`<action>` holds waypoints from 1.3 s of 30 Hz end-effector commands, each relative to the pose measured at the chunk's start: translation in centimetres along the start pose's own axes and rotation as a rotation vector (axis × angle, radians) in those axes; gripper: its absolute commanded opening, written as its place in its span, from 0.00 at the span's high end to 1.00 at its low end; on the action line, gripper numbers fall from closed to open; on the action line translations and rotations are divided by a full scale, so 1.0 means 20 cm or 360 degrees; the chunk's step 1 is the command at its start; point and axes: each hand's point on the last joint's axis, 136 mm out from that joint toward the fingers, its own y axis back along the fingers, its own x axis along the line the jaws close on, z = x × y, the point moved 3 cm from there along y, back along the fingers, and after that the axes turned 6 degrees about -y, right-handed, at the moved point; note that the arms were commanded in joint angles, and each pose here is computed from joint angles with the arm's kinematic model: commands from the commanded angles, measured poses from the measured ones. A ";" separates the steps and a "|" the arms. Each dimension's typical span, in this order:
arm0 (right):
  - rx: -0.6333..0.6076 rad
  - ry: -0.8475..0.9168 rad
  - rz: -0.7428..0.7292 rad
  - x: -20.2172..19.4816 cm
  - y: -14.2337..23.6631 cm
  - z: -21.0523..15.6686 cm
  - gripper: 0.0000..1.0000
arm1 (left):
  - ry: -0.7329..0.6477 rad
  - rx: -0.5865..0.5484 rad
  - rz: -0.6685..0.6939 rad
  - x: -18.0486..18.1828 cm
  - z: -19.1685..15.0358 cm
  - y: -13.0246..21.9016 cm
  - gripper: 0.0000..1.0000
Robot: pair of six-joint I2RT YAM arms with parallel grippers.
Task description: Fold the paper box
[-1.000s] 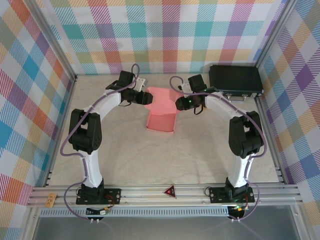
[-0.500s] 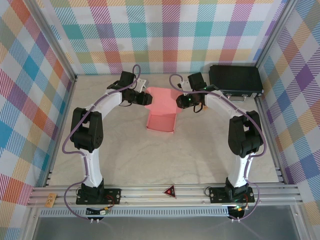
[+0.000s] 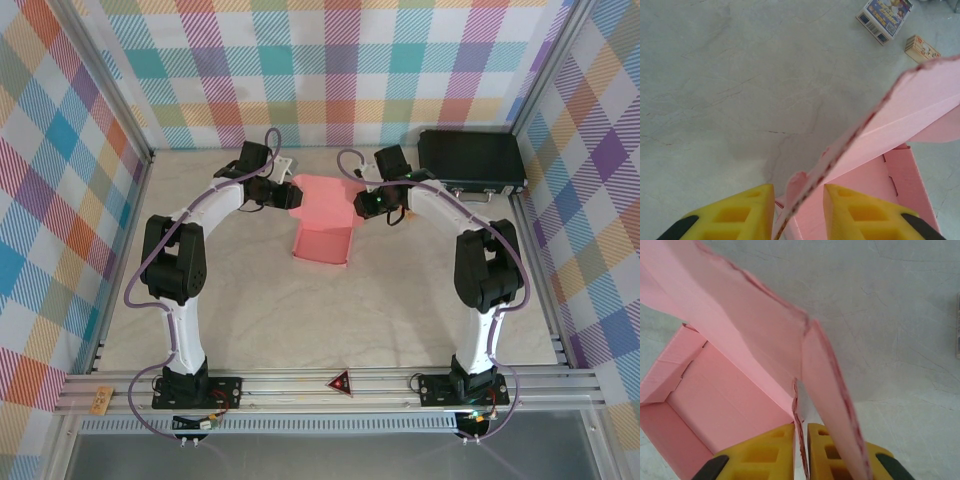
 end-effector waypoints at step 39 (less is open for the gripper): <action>-0.0427 -0.0031 -0.0345 0.14 0.01 0.09 0.94 | 0.0261 -0.0563 0.0349 -0.10 -0.03 0.20 0.90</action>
